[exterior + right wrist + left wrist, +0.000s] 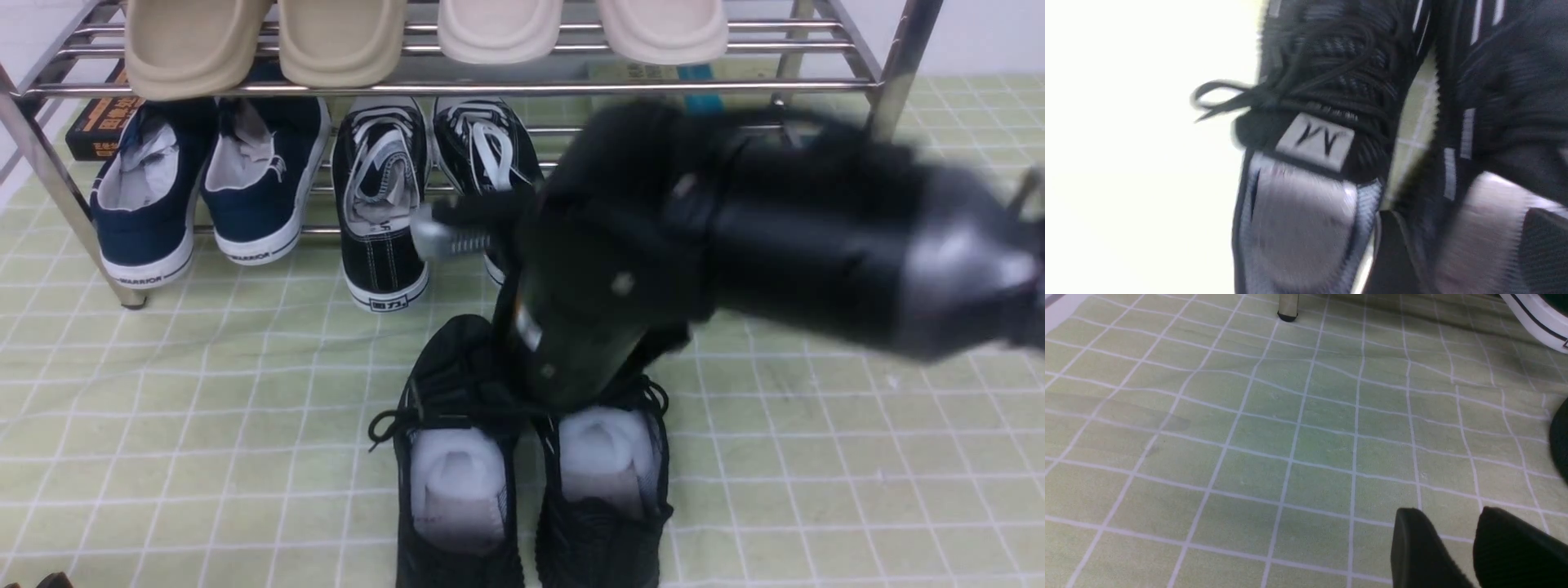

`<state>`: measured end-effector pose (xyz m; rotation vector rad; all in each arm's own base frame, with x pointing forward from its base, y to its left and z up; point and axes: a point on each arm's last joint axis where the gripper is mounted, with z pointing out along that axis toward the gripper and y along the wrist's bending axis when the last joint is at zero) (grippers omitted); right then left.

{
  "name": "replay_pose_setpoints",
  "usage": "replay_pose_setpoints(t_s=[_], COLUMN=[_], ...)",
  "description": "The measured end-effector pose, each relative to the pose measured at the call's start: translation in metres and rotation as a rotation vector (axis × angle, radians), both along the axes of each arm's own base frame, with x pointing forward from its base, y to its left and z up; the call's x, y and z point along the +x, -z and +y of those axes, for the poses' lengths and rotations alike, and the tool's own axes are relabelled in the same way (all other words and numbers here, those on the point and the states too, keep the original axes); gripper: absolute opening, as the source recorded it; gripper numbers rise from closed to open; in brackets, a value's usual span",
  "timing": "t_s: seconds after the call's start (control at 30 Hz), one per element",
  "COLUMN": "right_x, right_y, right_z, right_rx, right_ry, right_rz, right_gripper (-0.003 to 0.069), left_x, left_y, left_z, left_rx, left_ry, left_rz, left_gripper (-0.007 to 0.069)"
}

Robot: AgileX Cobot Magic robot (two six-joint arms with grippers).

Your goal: Take the shoes off the shelf with your hand from the green coffee tablecloth.

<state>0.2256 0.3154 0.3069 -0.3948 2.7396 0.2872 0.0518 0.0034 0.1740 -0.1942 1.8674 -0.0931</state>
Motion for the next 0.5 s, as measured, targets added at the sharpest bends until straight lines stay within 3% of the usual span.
replay_pose_setpoints(t_s=[0.17, 0.23, 0.27, 0.33, 0.4, 0.43, 0.5], right_x=[-0.014, -0.024, -0.025, -0.042, -0.049, -0.063, -0.077], right_y=[-0.074, -0.103, -0.105, -0.136, -0.147, -0.163, -0.173], right_z=[-0.031, -0.049, -0.051, -0.078, -0.088, -0.109, -0.131], right_rx=[-0.013, 0.009, 0.009, 0.061, 0.086, 0.126, 0.153], right_ry=[-0.144, -0.182, -0.187, -0.204, -0.206, -0.204, -0.197], right_rz=[-0.159, -0.239, -0.244, -0.311, -0.337, -0.381, -0.414], right_gripper=[0.0316, 0.0229, 0.0221, 0.0104, 0.0064, 0.0001, -0.0013], left_x=[0.000, 0.000, 0.000, 0.000, 0.000, 0.000, 0.000], left_y=[0.000, 0.000, 0.000, 0.000, 0.000, 0.000, 0.000], left_z=[0.000, 0.000, 0.000, 0.000, 0.000, 0.000, 0.000], left_rx=[0.000, 0.000, 0.000, 0.000, 0.000, 0.000, 0.000], left_ry=[0.000, 0.000, 0.000, 0.000, 0.000, 0.000, 0.000], left_rz=[0.000, 0.000, 0.000, 0.000, 0.000, 0.000, 0.000], left_gripper=[0.0242, 0.0242, 0.0242, 0.0242, 0.0242, 0.0242, 0.0242])
